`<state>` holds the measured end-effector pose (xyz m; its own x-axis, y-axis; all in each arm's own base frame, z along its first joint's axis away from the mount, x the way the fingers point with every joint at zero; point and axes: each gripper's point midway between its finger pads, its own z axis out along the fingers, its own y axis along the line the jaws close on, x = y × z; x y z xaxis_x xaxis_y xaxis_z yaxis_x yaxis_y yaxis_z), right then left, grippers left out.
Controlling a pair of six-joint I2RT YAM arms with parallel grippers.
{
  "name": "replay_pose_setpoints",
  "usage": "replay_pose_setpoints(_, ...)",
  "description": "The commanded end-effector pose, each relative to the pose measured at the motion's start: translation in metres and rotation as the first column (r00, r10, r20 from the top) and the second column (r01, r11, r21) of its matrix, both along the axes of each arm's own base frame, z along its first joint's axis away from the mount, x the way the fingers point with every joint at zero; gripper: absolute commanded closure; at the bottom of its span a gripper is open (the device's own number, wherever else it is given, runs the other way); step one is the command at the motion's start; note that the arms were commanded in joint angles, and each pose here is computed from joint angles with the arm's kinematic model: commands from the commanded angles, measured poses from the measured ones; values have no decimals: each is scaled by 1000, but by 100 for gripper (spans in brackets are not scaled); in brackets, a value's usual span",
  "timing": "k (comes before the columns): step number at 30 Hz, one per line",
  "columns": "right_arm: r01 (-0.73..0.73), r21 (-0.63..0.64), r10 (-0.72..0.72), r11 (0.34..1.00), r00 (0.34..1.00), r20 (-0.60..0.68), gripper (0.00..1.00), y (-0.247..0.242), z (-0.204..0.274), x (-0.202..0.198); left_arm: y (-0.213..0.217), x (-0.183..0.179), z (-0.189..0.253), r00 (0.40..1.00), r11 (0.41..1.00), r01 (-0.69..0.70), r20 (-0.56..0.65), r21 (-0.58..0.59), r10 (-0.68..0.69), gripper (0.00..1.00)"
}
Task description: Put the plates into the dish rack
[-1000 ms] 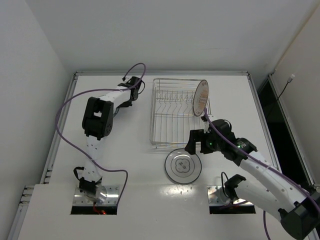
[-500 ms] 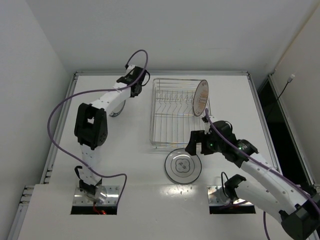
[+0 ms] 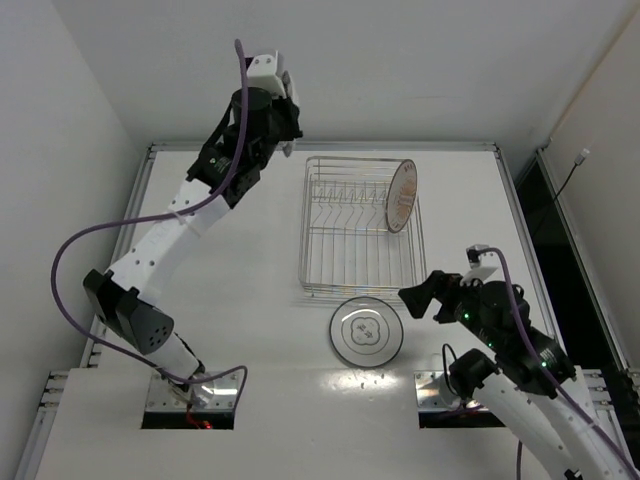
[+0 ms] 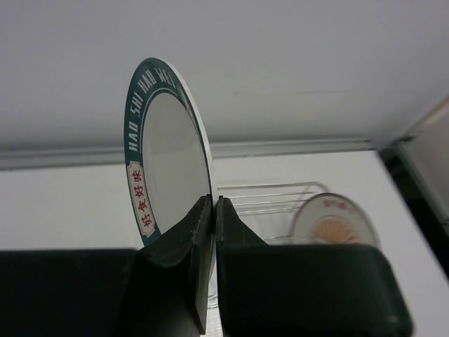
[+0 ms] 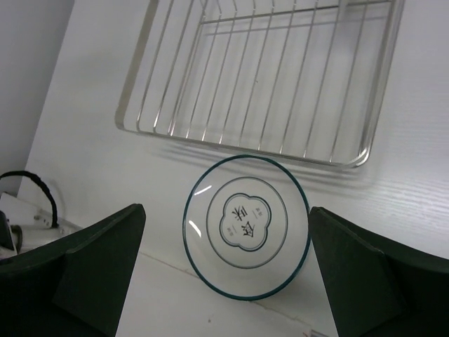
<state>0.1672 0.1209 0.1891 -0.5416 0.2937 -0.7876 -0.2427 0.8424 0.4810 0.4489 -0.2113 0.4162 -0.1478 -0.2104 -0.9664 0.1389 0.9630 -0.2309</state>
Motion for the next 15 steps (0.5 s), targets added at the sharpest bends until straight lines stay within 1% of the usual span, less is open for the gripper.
replay_pose_setpoints(1,124,-1,-124,992,990,-73,0,-17,-17,-1,-70,-16,38,945,948,303,155,-96,-287,100)
replay_pose_setpoints(2,129,7,-128,992,989,-78,0,-17,-16,-1,-83,-16,43,930,933,342,186,-116,-318,100)
replay_pose_setpoints(3,138,4,-138,990,988,-75,0,-19,-16,0,-95,-18,41,916,919,377,196,-116,-351,100)
replay_pose_setpoints(4,143,4,-142,990,986,-88,0,-19,-18,-2,-108,-19,35,905,900,410,192,-146,-381,100)
replay_pose_setpoints(5,155,1,-154,988,983,-97,0,-21,-20,-2,-122,-18,37,877,870,462,231,-170,-421,100)
replay_pose_setpoints(8,164,5,-163,986,983,-85,0,-23,-18,-2,-141,-19,33,841,808,533,260,-251,-474,100)
replay_pose_setpoints(9,164,5,-163,986,983,-85,0,-24,-19,-3,-148,-13,28,834,795,544,274,-267,-479,100)
replay_pose_setpoints(10,172,6,-171,985,982,-78,0,-26,-20,-3,-152,-10,24,837,779,544,268,-311,-477,100)
replay_pose_setpoints(12,184,16,-183,983,981,-72,0,-27,-18,-3,-167,-3,15,822,742,570,262,-354,-506,100)
replay_pose_setpoints(13,184,16,-183,983,981,-72,0,-27,-18,-3,-175,-3,9,818,737,576,256,-354,-516,100)
replay_pose_setpoints(15,184,16,-183,983,981,-72,0,-27,-18,-3,-185,-3,10,809,705,587,274,-398,-520,100)
